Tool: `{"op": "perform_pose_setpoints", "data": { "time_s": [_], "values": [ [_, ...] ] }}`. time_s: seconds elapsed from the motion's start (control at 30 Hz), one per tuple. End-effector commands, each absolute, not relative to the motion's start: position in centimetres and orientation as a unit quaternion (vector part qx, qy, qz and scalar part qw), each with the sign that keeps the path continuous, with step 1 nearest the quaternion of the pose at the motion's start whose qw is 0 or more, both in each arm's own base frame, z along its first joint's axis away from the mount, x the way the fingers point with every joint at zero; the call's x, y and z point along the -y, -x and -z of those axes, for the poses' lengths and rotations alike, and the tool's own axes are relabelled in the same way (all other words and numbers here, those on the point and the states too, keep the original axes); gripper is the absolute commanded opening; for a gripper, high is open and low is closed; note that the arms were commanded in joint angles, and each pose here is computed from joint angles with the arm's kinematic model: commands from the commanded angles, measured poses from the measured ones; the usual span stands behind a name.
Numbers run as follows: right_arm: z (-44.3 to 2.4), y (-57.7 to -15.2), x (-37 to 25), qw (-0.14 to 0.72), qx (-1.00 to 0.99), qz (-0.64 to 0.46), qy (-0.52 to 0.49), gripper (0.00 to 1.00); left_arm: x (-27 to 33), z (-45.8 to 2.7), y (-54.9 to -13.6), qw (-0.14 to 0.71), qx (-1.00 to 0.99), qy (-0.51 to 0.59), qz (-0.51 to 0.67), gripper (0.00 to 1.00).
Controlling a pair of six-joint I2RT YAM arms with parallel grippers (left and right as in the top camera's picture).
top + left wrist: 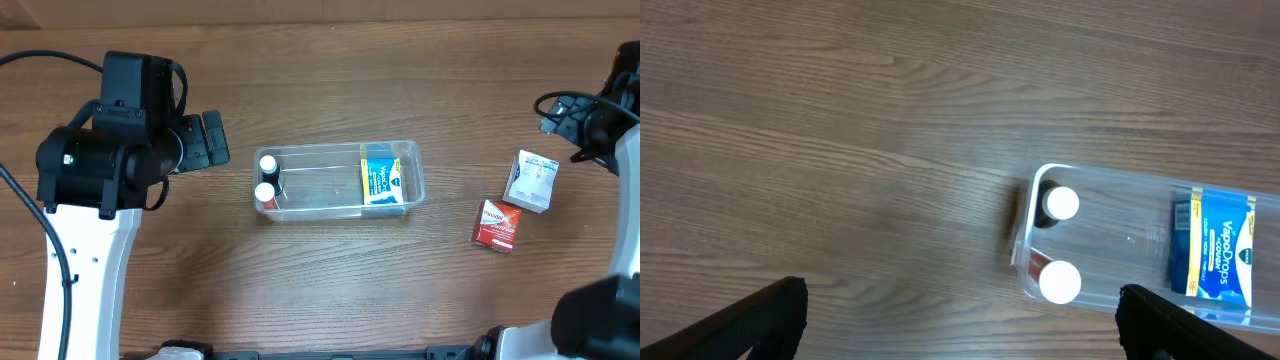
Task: Pack container
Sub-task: 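Grasp the white bandage box with the right gripper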
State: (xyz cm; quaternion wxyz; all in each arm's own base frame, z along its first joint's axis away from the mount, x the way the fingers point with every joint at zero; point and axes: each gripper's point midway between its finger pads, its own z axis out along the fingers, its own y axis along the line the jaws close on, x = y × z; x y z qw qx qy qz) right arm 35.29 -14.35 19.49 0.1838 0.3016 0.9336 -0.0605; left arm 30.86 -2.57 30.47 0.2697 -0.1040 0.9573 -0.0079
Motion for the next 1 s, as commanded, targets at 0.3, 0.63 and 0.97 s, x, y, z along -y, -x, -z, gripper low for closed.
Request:
{"op": "perform_pose_setpoints", "data": {
  "time_s": [0.3, 0.63, 0.97],
  "values": [
    [-5.6, -34.6, 15.2, 0.062, -0.974, 0.037, -0.216, 1.0, 2.2, -30.8, -31.2, 0.277, -0.956, 0.1, -0.002, 1.0],
    [-3.0, -34.3, 13.8, 0.071, -0.977, 0.001, -0.199, 1.0, 2.2, -31.0, -31.4, 0.282, -0.954, 0.1, -0.002, 1.0],
    [-0.7, -33.8, 13.6, 0.04, -0.979, -0.005, -0.2, 0.95, 2.2, -31.0, -31.4, 0.283, -0.954, 0.1, -0.002, 1.0]
  ]
}}
